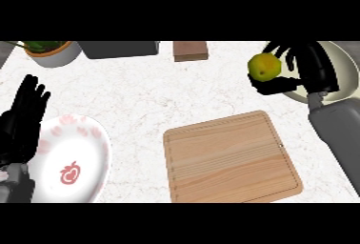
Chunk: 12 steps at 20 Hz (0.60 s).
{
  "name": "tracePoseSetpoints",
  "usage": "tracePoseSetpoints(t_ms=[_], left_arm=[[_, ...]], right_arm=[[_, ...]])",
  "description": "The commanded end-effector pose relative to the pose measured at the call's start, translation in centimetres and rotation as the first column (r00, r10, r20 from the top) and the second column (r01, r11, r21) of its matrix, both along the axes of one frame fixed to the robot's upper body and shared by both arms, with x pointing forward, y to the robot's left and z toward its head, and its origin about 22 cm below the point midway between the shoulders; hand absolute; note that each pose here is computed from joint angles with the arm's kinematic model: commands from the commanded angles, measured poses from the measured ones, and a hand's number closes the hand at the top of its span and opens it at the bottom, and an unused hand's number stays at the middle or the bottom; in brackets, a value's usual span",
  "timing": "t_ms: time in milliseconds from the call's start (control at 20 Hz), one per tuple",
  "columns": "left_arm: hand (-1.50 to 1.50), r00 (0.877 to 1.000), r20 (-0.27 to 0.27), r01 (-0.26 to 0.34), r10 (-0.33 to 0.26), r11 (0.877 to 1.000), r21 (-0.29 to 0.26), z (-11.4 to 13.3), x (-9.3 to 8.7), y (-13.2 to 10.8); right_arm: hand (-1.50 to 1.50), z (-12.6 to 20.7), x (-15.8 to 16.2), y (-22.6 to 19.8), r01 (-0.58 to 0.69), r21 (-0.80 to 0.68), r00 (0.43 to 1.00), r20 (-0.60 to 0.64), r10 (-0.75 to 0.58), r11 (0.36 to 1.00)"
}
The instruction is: Pick the pear from the cutting board and place it in the pot
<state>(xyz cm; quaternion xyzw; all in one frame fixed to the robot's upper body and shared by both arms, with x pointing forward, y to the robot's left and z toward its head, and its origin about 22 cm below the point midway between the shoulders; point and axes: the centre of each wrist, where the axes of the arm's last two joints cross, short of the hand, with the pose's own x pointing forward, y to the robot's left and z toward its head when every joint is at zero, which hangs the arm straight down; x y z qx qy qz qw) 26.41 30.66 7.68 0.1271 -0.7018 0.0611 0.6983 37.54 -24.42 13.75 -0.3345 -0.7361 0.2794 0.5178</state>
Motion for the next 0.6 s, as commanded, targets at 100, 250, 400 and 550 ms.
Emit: tracePoseSetpoints(t_ms=[100, 250, 400, 550], left_arm=[[0.00, 0.998, 0.019, 0.058, -0.058, 0.998, -0.012, -1.0, -0.1, -2.2], [0.00, 0.995, 0.048, 0.082, -0.082, 0.997, -0.006, 1.8, 2.5, -0.8], [0.00, 0.995, 0.025, 0.096, -0.096, 0.995, -0.006, -0.3, 0.6, -3.4], [0.00, 0.994, 0.048, 0.102, -0.102, 0.995, 0.001, 0.0, 0.7, 0.0]], right_arm=[[1.50, 5.4, -4.4, -5.8, 0.175, 0.060, 0.983, 0.050, -0.178, 0.983], [1.50, 6.5, -4.6, -7.9, 0.184, 0.116, 0.982, 0.026, -0.188, 0.976], [1.50, 4.8, -5.2, -10.3, 0.230, 0.119, 0.972, 0.029, -0.235, 0.966], [1.50, 5.0, -4.9, -11.8, 0.220, 0.208, 0.974, 0.008, -0.227, 0.953]])
